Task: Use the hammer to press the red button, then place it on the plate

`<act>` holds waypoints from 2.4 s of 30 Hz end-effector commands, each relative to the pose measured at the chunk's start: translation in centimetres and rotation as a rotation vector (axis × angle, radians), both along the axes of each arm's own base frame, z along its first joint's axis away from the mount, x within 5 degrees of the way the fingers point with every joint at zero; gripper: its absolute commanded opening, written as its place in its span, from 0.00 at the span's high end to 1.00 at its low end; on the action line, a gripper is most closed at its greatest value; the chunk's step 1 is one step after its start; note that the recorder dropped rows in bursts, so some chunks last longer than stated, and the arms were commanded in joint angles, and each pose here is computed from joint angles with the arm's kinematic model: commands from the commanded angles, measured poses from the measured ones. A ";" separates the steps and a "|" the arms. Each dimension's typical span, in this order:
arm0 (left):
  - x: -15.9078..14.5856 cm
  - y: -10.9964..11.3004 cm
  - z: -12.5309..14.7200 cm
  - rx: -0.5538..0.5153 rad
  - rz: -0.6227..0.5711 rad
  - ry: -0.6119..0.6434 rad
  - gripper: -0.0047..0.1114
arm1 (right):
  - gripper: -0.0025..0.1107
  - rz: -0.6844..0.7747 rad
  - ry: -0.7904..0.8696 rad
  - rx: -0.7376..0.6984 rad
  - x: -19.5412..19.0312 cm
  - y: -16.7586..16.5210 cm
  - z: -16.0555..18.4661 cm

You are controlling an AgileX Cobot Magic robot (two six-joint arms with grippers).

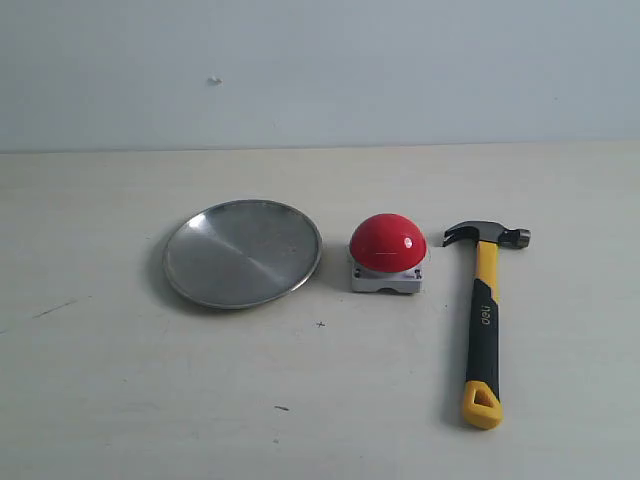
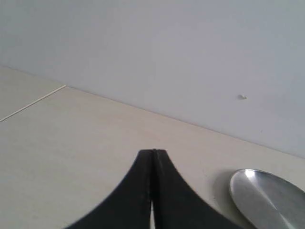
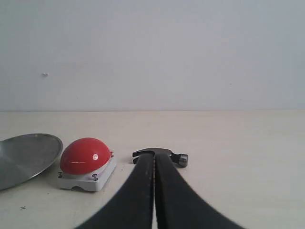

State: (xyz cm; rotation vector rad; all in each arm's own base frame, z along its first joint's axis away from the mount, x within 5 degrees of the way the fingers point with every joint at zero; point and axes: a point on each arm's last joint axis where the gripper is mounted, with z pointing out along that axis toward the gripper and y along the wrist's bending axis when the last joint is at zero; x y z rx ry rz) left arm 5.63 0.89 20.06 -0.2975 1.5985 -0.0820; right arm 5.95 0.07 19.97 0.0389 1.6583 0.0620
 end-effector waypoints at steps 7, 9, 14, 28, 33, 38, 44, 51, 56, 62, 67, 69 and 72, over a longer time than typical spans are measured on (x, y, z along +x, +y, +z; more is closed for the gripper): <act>0.0 -0.1 0.0 -0.007 -0.008 -0.009 0.96 | 0.96 0.021 -0.307 -0.126 -0.2 0.3 2.6; 0.0 -0.1 0.0 -0.007 -0.008 -0.009 0.96 | 0.96 0.027 -0.341 -0.083 -0.3 0.3 2.9; 0.0 -0.1 0.0 -0.007 -0.008 -0.009 0.96 | 0.96 0.052 -0.461 0.199 -0.7 0.2 4.1; 0.0 -0.1 0.0 -0.007 -0.008 -0.009 0.96 | 0.98 0.006 -0.503 0.296 0.6 -0.3 11.2; 0.0 -0.1 0.0 -0.007 -0.008 -0.009 0.96 | 0.98 -0.047 -0.182 0.207 6.9 -0.3 13.2; 0.0 -0.1 0.0 -0.007 -0.008 -0.009 0.96 | 0.98 0.035 0.274 0.119 15.3 0.9 11.6; 0.0 -0.1 0.0 -0.007 -0.008 -0.009 0.96 | 0.98 0.005 0.625 0.171 23.8 0.8 7.8; 0.0 -0.1 0.0 -0.007 -0.008 -0.009 0.96 | 0.98 -0.240 1.074 -0.016 30.6 -3.5 4.5; 0.0 -0.1 0.0 -0.007 -0.008 -0.009 0.96 | 0.98 -0.223 1.157 -0.006 33.1 -3.4 2.8; 0.0 -0.1 0.0 -0.007 -0.008 -0.009 0.96 | 0.98 -0.046 1.262 0.071 33.6 -5.4 0.4; 0.0 -0.1 0.0 -0.007 -0.008 -0.009 0.96 | 0.98 -0.080 1.226 0.266 34.0 -8.5 -0.3; 0.0 -0.1 0.0 -0.007 -0.008 -0.009 0.96 | 0.98 -0.090 1.233 0.280 34.1 -8.5 -0.5; 0.0 -0.1 0.0 -0.007 -0.008 -0.009 0.96 | 0.98 -0.078 1.245 0.281 34.1 -7.8 -0.6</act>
